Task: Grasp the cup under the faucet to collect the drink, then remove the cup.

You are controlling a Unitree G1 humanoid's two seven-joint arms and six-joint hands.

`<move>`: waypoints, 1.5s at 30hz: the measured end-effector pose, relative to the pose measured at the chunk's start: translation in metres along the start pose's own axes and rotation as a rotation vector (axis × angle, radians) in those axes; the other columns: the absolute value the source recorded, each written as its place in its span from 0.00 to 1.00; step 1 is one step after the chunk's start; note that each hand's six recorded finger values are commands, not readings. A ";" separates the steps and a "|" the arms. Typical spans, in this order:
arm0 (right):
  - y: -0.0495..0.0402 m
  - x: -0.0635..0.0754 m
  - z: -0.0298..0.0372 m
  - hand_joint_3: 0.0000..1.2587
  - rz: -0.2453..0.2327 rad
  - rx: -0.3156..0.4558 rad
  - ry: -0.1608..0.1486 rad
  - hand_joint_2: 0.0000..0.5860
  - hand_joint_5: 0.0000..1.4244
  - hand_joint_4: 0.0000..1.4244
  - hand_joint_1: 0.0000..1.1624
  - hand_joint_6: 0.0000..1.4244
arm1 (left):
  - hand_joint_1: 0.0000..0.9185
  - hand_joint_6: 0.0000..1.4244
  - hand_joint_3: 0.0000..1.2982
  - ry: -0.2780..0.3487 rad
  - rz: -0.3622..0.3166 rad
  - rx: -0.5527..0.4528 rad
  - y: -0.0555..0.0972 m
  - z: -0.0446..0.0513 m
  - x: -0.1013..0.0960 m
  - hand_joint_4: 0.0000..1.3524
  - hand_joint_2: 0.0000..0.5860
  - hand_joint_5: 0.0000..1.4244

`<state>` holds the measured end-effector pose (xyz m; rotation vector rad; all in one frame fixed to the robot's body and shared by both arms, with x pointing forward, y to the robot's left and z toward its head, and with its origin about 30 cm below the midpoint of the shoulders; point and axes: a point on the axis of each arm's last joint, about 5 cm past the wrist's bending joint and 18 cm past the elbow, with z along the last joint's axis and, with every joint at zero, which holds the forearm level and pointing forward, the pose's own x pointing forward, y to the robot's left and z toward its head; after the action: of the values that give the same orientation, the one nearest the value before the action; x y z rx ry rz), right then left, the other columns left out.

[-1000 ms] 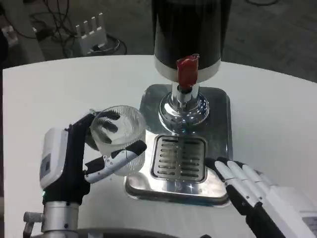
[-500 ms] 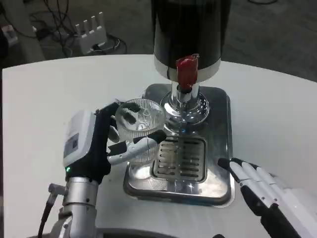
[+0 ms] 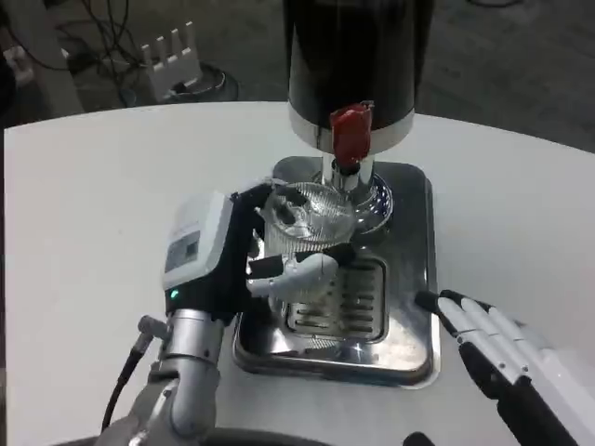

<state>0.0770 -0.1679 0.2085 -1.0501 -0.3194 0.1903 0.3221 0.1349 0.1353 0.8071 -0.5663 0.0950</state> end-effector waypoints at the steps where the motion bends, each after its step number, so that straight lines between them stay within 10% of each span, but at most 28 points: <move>1: 0.0000 0.000 0.0000 0.04 0.000 0.004 -0.001 0.74 0.00 0.00 0.53 0.00 | 0.50 0.66 0.56 0.001 -0.001 0.001 -0.002 0.0010 0.001 0.57 0.07 0.63; 21: 0.0004 -0.004 -0.0016 0.04 0.004 0.022 0.020 0.74 0.00 0.00 0.53 0.00 | 0.49 0.65 0.55 0.034 -0.033 -0.026 -0.020 0.0168 0.008 0.57 0.09 0.62; 23: 0.0007 -0.005 -0.0016 0.04 0.001 0.023 0.023 0.74 0.00 0.00 0.53 0.00 | 0.42 0.57 0.48 0.029 -0.038 -0.024 -0.020 0.0173 0.008 0.48 0.14 0.48; 27: 0.0013 -0.006 -0.0012 0.04 -0.015 0.030 0.018 0.74 0.00 0.00 0.53 0.00 | 0.05 0.13 0.01 0.035 -0.075 -0.071 -0.019 0.0167 0.007 0.01 0.01 0.08; 33: 0.0019 -0.006 -0.0005 0.04 -0.030 0.035 0.011 0.74 0.00 0.00 0.53 0.00 | 0.00 0.04 0.00 0.081 -0.177 -0.160 -0.011 0.0064 0.003 0.00 0.00 0.02; 45: 0.0035 -0.005 0.0015 0.05 -0.032 0.043 -0.003 0.75 0.00 0.00 0.54 0.00 | 0.00 0.01 0.00 0.113 -0.091 -0.288 0.000 -0.0064 -0.019 0.00 0.00 0.00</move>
<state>0.0722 -0.1664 0.2053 -1.0019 -0.3333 0.1693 0.3083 0.1423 0.1221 0.5424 -0.4236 -0.0247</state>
